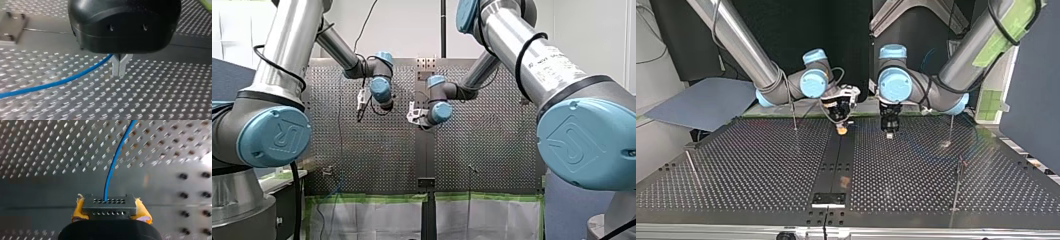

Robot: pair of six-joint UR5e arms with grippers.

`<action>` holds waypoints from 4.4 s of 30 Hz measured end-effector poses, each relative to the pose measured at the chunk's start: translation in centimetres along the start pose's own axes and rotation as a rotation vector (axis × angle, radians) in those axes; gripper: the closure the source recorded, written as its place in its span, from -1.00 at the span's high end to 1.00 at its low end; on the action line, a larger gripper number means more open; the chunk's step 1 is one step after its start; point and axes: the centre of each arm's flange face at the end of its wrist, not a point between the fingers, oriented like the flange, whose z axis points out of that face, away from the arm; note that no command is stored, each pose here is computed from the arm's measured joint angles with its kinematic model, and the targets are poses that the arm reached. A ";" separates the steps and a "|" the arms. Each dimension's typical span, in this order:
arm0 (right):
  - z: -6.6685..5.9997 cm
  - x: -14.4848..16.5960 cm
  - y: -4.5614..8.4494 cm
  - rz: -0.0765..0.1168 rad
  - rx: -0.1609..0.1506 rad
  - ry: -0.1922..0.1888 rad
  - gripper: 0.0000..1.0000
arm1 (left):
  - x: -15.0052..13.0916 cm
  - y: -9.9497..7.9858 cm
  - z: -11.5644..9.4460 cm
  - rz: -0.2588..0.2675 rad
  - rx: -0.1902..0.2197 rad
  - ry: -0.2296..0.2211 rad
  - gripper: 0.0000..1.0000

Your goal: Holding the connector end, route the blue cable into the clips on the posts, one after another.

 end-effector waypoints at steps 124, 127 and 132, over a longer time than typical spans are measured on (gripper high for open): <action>-15.3 -25.4 24.5 0.109 -0.245 0.126 -1.00 | 34.3 -24.8 -8.5 0.003 0.244 -0.088 -0.97; -15.0 -25.0 25.9 0.105 -0.243 0.138 -1.00 | 35.3 -25.5 -8.7 0.019 0.251 -0.071 -0.97; -15.0 -24.6 28.0 0.105 -0.244 0.136 -1.00 | 37.1 -26.6 -8.4 0.029 0.257 -0.048 -0.97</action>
